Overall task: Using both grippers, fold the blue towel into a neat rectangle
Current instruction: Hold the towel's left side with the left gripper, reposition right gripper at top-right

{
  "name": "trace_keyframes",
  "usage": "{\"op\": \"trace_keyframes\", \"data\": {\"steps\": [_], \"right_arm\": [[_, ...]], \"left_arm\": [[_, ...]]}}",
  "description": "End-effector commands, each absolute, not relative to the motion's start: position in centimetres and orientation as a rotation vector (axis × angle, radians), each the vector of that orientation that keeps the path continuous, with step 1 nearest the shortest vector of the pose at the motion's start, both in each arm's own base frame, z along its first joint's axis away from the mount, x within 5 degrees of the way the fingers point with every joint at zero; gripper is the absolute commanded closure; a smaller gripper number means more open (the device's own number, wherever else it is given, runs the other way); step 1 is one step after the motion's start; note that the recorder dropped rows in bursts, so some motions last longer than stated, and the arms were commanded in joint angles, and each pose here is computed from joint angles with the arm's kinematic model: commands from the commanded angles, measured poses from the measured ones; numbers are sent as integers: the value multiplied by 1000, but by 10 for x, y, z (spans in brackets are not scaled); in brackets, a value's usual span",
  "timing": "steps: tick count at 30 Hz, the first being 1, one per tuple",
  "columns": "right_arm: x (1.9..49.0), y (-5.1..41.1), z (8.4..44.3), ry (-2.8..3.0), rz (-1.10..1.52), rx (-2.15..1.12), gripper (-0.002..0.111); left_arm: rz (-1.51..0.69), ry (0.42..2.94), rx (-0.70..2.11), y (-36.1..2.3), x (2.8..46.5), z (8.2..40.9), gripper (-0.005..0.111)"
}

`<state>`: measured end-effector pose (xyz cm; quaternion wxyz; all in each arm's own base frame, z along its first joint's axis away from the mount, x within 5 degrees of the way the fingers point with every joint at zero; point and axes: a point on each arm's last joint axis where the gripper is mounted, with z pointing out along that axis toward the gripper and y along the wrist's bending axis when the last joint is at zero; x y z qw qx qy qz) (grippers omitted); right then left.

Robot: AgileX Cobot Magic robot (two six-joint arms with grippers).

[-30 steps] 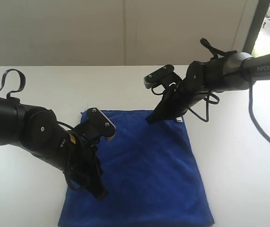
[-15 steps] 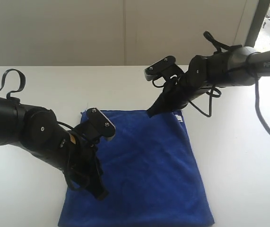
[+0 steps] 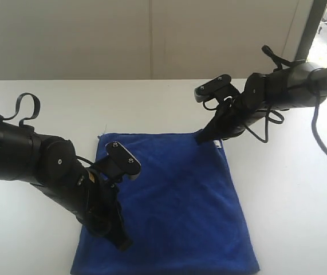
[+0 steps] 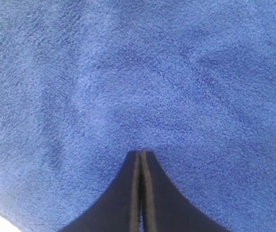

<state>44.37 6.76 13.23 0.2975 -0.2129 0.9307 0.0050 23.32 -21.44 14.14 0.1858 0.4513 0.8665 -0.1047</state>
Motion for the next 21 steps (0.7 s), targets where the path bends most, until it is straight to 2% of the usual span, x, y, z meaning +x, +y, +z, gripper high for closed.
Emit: {"op": "trace_keyframes", "data": {"steps": [1,16,21], "right_arm": [[444,65,128,2496,22,-554,108],[431,120,128,2459,67,-732,108],[433,119,133,2429,50,-737,108]], "left_arm": [[-297,2499,1284,-213,230,131,107],[-298,2497,1280,-213,230,131,107],[-298,2497,1280,-213,230,131,107]]}}
